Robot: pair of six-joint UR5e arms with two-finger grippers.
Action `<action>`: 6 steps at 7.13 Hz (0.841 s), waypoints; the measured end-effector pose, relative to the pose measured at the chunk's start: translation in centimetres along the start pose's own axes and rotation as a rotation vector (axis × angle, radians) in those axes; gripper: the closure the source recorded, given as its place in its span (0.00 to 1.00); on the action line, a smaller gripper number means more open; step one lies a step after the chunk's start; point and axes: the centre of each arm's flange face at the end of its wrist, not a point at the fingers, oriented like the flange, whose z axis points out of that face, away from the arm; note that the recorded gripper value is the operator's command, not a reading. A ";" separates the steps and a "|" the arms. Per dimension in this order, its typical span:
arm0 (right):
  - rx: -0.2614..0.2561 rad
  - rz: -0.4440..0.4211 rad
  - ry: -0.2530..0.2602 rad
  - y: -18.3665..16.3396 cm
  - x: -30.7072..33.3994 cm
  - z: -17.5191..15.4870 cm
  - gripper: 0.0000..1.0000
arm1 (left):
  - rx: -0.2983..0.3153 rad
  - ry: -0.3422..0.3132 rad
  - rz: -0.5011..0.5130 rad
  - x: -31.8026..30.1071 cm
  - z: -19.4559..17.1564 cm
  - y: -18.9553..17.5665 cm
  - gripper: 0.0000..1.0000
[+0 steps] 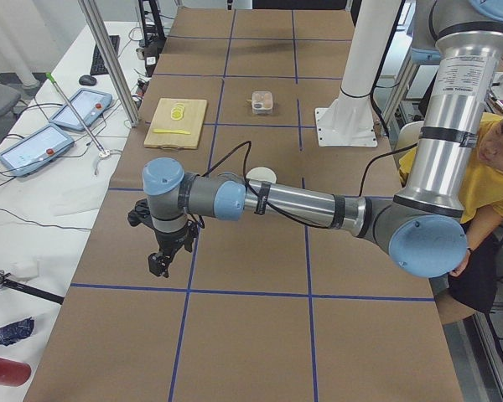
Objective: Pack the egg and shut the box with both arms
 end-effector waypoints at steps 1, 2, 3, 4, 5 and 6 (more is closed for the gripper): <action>-0.018 -0.009 0.010 -0.6 0.0 -0.7 0.00 | -0.015 0.026 -0.101 0.1 0.3 0.5 0.00; -0.025 -0.011 0.009 -0.9 -0.1 -1.0 0.00 | -0.017 0.063 -0.209 0.4 0.6 0.7 0.00; -0.026 -0.009 0.008 -1.0 -0.2 -1.2 0.00 | -0.014 0.093 -0.285 0.6 0.7 0.8 0.00; -0.025 -0.006 0.009 -1.2 -0.2 -1.3 0.00 | -0.013 0.107 -0.319 0.7 0.9 0.8 0.00; -0.024 -0.005 0.010 -1.3 -0.3 -1.3 0.00 | -0.013 0.113 -0.330 0.7 1.0 0.8 0.00; -0.022 -0.006 0.010 -1.4 -0.4 -1.4 0.00 | -0.013 0.110 -0.333 0.8 0.9 0.6 0.00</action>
